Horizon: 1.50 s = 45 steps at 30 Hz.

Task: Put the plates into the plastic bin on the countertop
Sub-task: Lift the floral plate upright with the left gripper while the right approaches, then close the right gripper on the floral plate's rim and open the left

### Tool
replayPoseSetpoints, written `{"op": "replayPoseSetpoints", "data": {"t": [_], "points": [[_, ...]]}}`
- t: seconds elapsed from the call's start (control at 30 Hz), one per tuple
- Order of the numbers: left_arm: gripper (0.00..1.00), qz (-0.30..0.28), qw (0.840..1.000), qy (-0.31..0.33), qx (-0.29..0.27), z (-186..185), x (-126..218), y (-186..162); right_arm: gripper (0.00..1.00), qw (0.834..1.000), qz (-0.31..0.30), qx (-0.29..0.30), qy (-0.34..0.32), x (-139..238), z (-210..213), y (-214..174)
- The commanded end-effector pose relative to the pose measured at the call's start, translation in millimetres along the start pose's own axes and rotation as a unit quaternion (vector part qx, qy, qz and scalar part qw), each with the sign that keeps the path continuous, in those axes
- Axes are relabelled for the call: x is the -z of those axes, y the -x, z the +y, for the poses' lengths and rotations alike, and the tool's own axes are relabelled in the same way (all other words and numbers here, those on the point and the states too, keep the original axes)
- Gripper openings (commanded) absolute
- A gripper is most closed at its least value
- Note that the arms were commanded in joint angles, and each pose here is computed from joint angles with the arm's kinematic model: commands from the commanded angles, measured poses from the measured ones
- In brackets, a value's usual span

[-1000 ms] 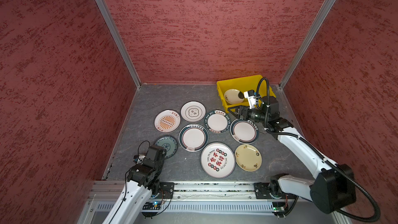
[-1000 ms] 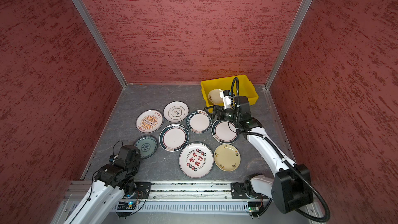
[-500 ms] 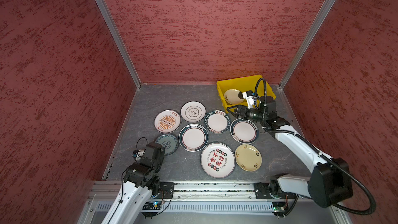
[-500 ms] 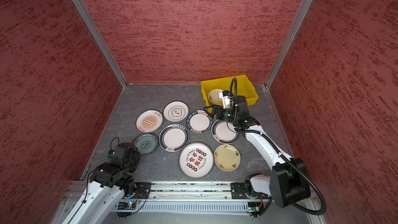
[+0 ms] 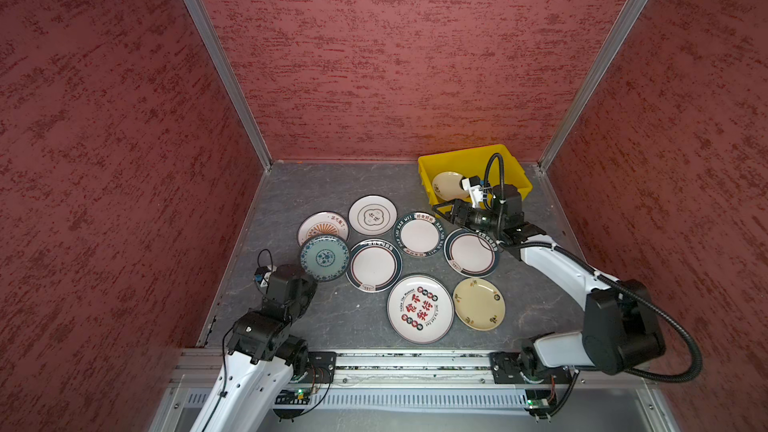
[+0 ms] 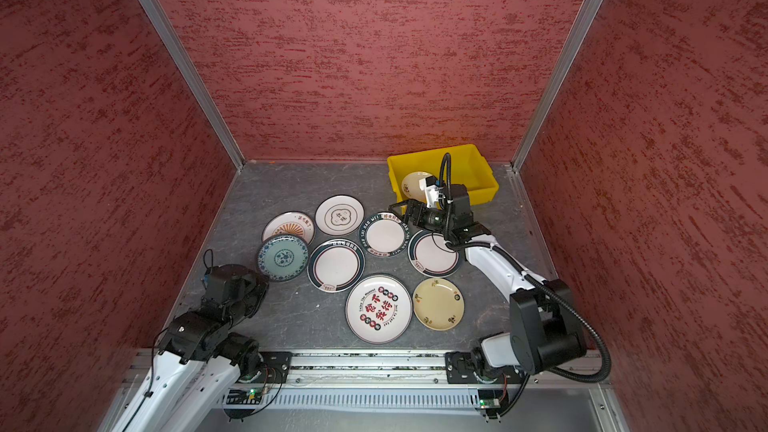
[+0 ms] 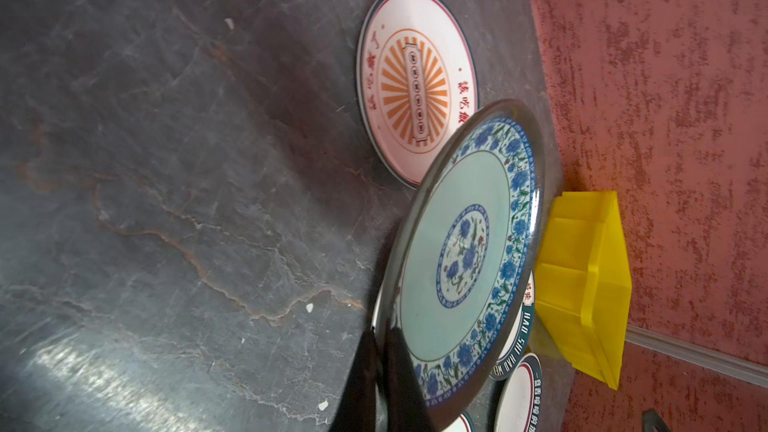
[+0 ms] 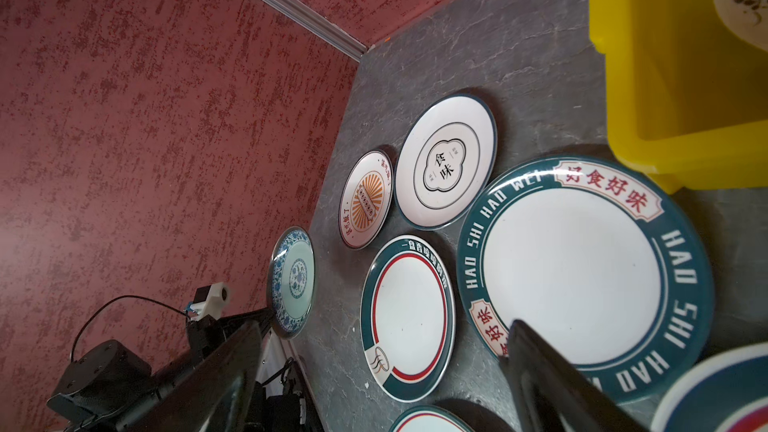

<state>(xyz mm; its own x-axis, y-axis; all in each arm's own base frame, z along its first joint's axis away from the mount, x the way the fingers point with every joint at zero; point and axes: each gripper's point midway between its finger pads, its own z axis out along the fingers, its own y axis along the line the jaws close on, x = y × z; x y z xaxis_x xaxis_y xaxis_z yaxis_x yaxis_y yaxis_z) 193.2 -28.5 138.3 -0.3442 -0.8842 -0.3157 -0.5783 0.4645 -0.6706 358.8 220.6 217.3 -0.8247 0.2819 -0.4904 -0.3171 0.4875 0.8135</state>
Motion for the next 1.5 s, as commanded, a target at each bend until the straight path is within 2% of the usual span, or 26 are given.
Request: {"op": "replayPoseSetpoints", "data": {"t": [0.0,0.23,0.47,0.53,0.73,1.03,1.13,1.3,1.37,1.4,1.43,1.47], "points": [[0.0,0.0,0.998,-0.055,-0.037,-33,2,4,0.92,1.0,-0.003,0.002,0.028,-5,15,6],[0.0,0.033,0.989,-0.126,-0.067,-83,-14,-5,0.91,1.0,0.004,-0.013,0.026,-22,20,-2],[0.0,0.037,0.973,-0.209,-0.093,-136,-35,-18,0.85,0.998,0.028,-0.032,0.045,-41,32,-23],[0.0,0.046,0.967,-0.22,-0.117,-154,-38,-28,0.84,0.998,0.028,-0.035,0.037,-42,31,-28],[0.0,0.079,0.947,-0.244,-0.194,-196,-43,-69,0.71,0.998,0.031,-0.045,0.037,-41,33,-39],[0.0,0.125,0.925,-0.28,-0.222,-221,-45,-109,0.53,0.999,0.004,-0.036,-0.006,-29,25,-37],[0.0,0.135,0.924,-0.277,-0.227,-219,-47,-115,0.44,0.999,0.0,-0.039,-0.011,-29,24,-36],[0.0,0.132,0.927,-0.269,-0.226,-209,-51,-114,0.15,0.998,-0.004,-0.052,-0.023,-32,15,-36],[0.0,0.127,0.928,-0.266,-0.226,-207,-51,-112,0.0,0.998,-0.005,-0.055,-0.025,-33,14,-36],[0.0,0.124,0.93,-0.264,-0.225,-205,-51,-111,0.0,0.998,-0.006,-0.056,-0.027,-33,13,-36],[0.13,0.122,0.931,-0.261,-0.226,-204,-52,-110,0.0,0.998,-0.008,-0.057,-0.029,-33,12,-36],[0.32,0.118,0.932,-0.258,-0.227,-203,-52,-108,0.0,0.998,-0.01,-0.057,-0.03,-33,11,-35]]}}
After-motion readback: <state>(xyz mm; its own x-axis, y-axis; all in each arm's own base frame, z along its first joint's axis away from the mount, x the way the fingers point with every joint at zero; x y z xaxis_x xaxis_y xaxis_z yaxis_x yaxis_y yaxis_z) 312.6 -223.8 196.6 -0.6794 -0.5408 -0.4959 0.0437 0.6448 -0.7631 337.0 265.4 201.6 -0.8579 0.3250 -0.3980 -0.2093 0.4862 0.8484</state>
